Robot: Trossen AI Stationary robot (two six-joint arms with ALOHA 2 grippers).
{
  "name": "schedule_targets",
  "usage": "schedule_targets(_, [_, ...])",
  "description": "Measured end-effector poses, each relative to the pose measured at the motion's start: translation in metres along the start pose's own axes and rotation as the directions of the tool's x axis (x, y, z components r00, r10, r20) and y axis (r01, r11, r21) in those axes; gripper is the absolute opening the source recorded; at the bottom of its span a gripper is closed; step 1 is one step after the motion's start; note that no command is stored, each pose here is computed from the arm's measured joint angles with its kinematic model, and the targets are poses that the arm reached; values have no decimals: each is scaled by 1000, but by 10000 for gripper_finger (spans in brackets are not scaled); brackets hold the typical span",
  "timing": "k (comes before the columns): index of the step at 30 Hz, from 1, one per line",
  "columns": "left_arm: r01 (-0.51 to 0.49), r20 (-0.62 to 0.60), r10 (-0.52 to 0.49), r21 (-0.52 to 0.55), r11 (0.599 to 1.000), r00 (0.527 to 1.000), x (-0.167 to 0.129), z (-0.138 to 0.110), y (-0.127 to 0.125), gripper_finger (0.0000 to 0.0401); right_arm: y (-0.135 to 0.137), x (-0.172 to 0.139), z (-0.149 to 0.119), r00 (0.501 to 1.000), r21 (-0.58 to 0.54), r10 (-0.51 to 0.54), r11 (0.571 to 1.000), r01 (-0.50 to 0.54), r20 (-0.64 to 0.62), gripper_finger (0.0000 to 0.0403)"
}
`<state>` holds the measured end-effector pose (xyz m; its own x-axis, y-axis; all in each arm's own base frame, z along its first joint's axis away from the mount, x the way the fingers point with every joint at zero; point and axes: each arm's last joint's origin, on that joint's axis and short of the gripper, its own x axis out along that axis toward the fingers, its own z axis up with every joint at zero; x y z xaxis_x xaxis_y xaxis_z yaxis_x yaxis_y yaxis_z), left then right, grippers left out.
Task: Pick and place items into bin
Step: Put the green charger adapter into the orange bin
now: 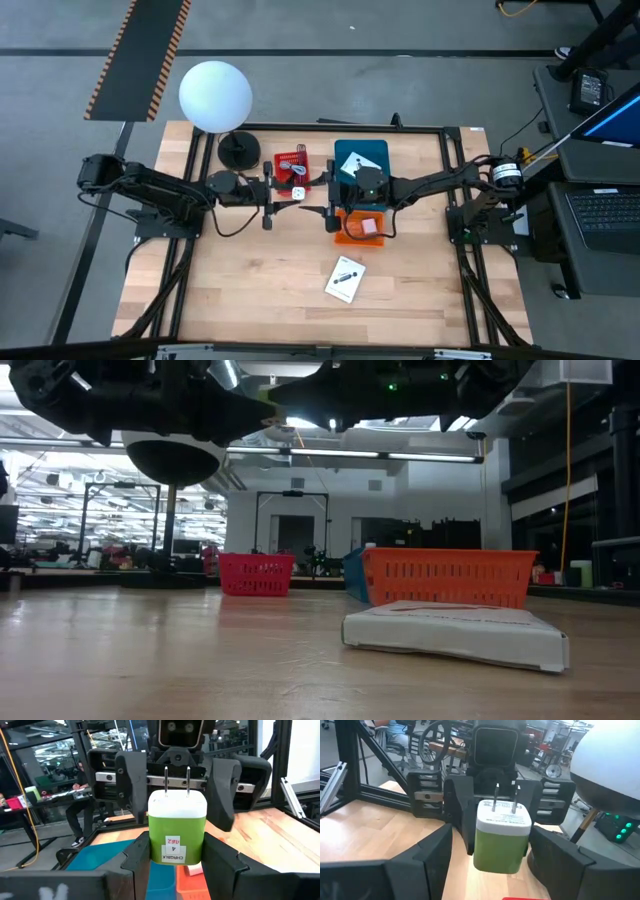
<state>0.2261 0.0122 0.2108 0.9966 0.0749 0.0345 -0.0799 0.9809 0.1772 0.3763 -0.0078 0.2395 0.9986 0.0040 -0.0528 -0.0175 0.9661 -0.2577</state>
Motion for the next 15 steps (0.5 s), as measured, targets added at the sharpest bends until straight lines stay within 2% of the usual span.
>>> schedule_targets(4, [-10, 7, 10, 1, 1000, 1000, 1, 2, 3, 136, 0, 0, 0, 1000, -14, -1, 1000, 1, 5, 236])
schedule_targets(15, [25, 14, -25, 12, 1000, 1000, 5, 2, 2, 136, -1, 0, 2, 1000, -41, -3, 999, 4, 29, 169])
